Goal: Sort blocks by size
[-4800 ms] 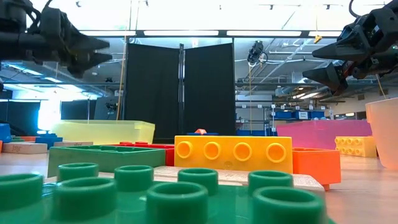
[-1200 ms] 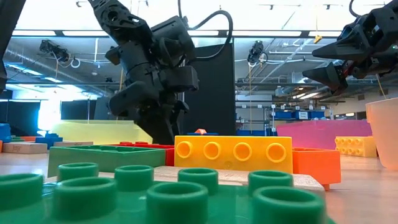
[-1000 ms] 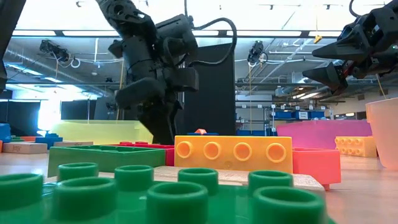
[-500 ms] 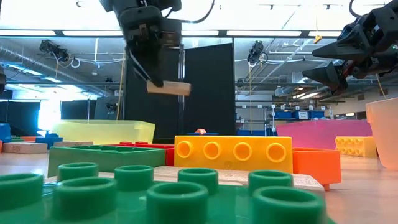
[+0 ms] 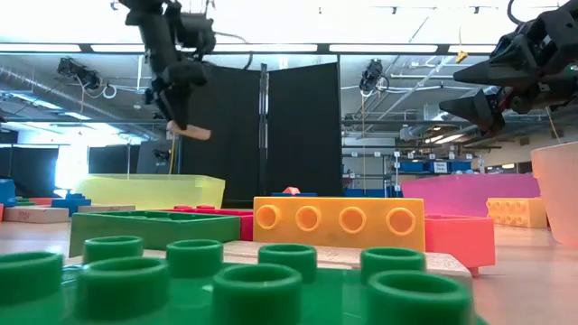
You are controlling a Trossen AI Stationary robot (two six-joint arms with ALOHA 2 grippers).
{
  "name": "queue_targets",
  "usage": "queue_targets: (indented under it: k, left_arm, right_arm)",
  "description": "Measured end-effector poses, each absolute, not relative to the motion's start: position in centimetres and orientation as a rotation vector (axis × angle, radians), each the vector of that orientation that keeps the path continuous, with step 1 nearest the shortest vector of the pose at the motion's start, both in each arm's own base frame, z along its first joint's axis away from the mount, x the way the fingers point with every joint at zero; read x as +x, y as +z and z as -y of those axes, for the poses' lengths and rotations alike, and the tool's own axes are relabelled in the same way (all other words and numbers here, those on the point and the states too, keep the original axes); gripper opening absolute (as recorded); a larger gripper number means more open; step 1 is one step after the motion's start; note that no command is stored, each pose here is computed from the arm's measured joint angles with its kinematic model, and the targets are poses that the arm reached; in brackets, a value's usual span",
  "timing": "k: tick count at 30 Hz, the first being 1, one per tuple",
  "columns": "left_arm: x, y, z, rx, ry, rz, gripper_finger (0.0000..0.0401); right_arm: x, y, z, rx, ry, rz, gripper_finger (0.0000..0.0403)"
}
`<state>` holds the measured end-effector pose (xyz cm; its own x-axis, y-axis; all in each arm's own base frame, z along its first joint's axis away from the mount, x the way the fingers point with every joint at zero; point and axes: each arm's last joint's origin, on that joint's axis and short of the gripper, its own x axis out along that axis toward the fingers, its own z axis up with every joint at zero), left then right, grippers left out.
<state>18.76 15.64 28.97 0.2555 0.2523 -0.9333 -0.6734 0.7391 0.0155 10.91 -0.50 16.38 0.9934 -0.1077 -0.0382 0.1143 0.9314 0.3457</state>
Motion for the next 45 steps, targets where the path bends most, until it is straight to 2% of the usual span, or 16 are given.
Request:
queue_targets:
  k: [9, 26, 39, 45]
  left_arm:
    - [15.7, 26.6, -21.5, -0.579, 0.736, -1.168, 0.0118]
    - [16.8, 18.5, -26.2, -0.723, 0.705, -1.361, 0.0123]
    - [17.2, 17.7, -26.7, -0.711, 0.711, -1.342, 0.0179]
    - [17.2, 18.2, -26.7, -0.685, 0.698, -1.336, 0.0187]
  right_arm:
    - [10.9, 16.4, 0.5, 0.355, -0.113, -0.017, 0.0299]
    - [10.9, 16.4, 0.5, 0.355, -0.113, -0.018, 0.0296]
    - [10.9, 16.4, 0.5, 0.355, -0.113, -0.018, 0.0299]
    - [10.9, 16.4, 0.5, 0.355, -0.113, -0.018, 0.0295]
